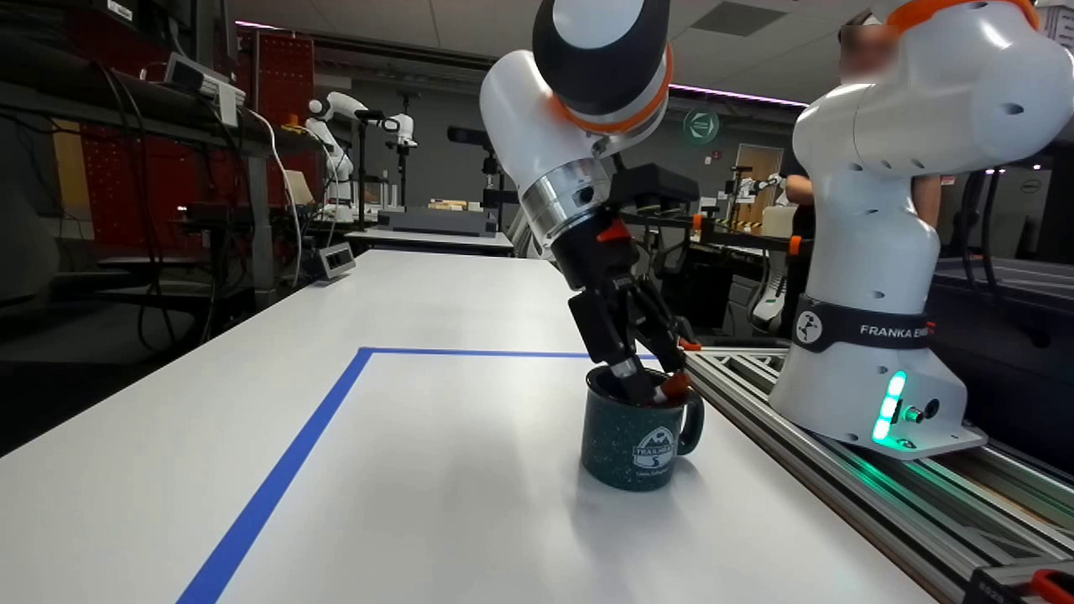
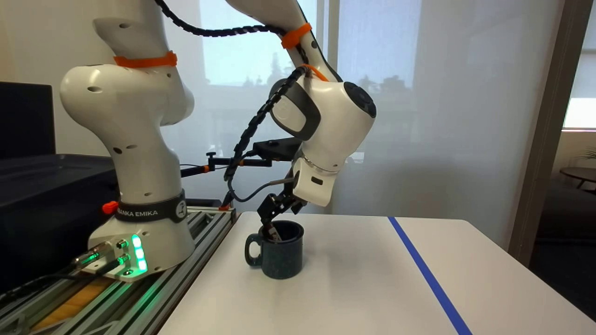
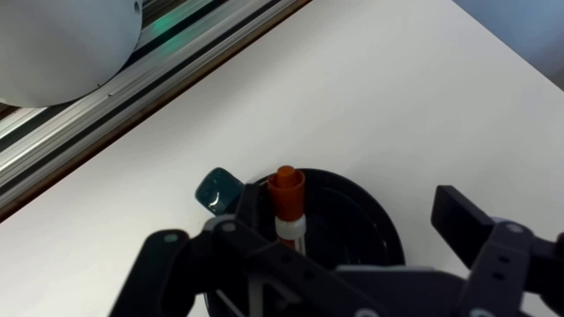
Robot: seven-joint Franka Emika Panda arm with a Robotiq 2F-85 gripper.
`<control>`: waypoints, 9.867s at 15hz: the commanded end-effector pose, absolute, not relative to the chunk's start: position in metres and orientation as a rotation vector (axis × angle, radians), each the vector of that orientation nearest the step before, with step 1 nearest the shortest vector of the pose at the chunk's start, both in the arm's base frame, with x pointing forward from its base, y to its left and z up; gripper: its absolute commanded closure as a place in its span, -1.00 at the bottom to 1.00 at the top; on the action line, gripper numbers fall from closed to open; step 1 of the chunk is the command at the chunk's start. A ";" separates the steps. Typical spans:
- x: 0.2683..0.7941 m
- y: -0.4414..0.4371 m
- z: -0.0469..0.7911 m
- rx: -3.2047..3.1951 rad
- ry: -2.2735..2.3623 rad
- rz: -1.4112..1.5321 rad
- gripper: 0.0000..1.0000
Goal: Remove the marker from the mug
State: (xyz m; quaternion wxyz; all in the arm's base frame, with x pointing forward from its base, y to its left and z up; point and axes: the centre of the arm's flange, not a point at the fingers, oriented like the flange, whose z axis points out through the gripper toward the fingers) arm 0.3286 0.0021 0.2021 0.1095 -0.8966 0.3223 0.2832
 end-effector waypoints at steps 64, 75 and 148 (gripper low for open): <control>0.282 -0.077 0.254 -2.651 1.323 0.878 -1.00; 0.289 -0.095 0.224 -2.598 1.386 0.814 -1.00; 0.258 -0.205 0.315 -2.180 1.449 0.379 0.95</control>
